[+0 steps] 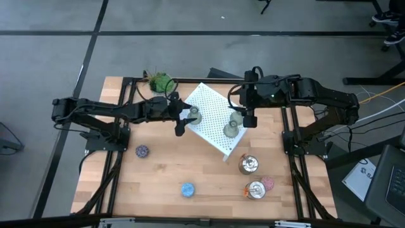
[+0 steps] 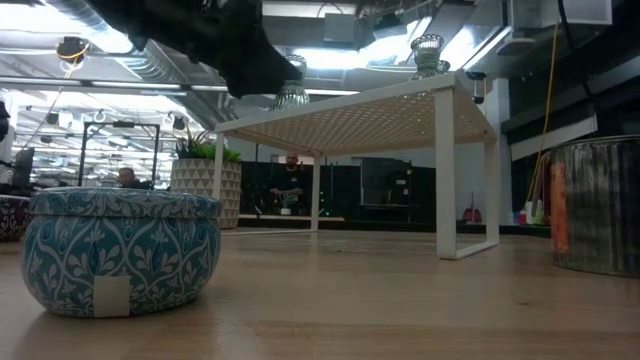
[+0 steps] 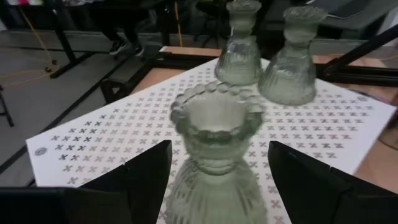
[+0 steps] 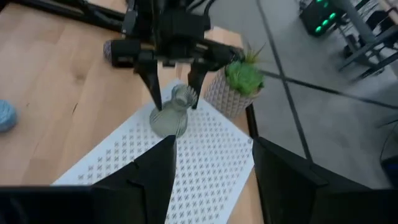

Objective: Pick & Place candle stick holders
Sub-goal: Put the green vase on the shelf aligned with the other green vase

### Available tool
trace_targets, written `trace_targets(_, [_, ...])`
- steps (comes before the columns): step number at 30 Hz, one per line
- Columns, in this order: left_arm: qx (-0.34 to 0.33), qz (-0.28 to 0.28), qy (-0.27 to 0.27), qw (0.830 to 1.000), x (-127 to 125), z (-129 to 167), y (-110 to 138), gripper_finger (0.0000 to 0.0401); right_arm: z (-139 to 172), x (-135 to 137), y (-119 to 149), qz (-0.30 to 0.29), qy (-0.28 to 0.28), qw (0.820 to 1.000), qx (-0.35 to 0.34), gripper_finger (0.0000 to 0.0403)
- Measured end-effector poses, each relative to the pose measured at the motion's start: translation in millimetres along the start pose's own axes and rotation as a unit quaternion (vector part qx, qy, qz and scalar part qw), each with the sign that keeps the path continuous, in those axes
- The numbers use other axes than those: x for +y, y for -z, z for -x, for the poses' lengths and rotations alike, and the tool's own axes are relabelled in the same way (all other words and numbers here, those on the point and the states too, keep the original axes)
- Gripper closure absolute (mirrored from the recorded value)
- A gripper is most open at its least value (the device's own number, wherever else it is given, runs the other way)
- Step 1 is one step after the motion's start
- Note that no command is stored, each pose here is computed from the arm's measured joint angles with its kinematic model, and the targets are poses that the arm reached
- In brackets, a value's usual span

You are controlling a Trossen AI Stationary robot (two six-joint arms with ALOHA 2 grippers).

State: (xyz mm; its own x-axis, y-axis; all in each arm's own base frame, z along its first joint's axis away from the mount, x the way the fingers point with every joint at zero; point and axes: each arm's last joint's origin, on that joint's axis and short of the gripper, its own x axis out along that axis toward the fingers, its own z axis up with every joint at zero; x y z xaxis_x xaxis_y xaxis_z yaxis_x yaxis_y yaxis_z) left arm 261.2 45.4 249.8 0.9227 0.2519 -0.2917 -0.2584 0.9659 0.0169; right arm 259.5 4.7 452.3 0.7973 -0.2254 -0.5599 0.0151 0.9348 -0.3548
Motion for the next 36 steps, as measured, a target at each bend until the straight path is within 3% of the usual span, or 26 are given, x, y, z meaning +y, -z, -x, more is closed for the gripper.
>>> trace_targets(6, [-0.021,-0.004,0.008,1.0,2,-7,-1,0.0168,0,-2,-4,-0.005,0.008,1.0,-0.022,0.0188])
trace_targets(13, [-0.027,0.0,0.017,0.999,1,-8,-2,0.0271,1,3,-6,-0.02,-0.002,0.999,-0.03,0.0188])
trace_targets(20, [-0.045,0.0,0.02,0.999,0,-7,-5,0.0273,4,13,-9,-0.024,-0.021,0.999,-0.036,0.0188])
trace_targets(23, [-0.066,0.0,0.028,0.997,-4,-7,-10,0.0273,7,23,-6,-0.02,-0.055,0.998,-0.019,0.0188])
trace_targets(29, [-0.088,-0.008,0.069,0.994,-27,-3,-24,0.0273,27,42,2,-0.012,-0.107,0.994,-0.02,0.0188])
trace_targets(36, [-0.096,-0.018,0.135,0.986,-61,-3,-34,0.0273,39,53,24,-0.055,-0.128,0.989,-0.055,0.0188])
